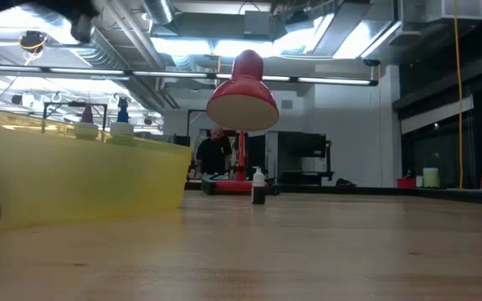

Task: Pick & Place food coloring
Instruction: Put the small purple food coloring bottle into the yellow bin

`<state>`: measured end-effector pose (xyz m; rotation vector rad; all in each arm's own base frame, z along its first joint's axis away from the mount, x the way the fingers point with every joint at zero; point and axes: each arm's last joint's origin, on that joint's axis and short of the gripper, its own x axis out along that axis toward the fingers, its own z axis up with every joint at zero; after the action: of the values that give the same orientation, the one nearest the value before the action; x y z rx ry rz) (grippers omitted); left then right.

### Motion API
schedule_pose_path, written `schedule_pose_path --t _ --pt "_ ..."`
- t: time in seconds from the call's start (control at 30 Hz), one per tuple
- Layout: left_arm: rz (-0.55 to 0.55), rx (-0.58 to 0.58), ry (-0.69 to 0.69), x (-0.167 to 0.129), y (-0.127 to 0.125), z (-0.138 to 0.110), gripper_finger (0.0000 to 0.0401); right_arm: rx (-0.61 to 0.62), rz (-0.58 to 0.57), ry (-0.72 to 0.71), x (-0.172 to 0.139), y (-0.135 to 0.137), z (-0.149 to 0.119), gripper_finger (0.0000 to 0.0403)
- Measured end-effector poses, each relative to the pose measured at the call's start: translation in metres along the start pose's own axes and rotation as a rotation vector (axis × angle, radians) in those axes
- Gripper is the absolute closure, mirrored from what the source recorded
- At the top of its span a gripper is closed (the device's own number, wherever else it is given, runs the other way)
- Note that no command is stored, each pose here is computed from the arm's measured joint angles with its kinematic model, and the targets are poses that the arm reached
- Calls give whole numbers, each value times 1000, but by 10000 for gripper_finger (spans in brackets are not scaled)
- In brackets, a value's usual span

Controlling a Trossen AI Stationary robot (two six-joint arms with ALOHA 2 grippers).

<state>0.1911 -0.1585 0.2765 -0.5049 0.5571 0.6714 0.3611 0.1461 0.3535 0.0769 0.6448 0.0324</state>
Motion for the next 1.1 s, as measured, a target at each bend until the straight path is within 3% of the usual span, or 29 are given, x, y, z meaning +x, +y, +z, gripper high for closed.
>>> schedule_pose_path --t 0.33,0.9,1.1 --pt "91 -69 75 16 23 -52 338 -15 -14 41 0 -2 -4 179" --pt "282 -111 89 28 29 -119 338 -12 -18 51 0 -2 -5 179" --pt "310 -84 76 35 29 -131 338 -11 -17 50 0 -2 -5 179"
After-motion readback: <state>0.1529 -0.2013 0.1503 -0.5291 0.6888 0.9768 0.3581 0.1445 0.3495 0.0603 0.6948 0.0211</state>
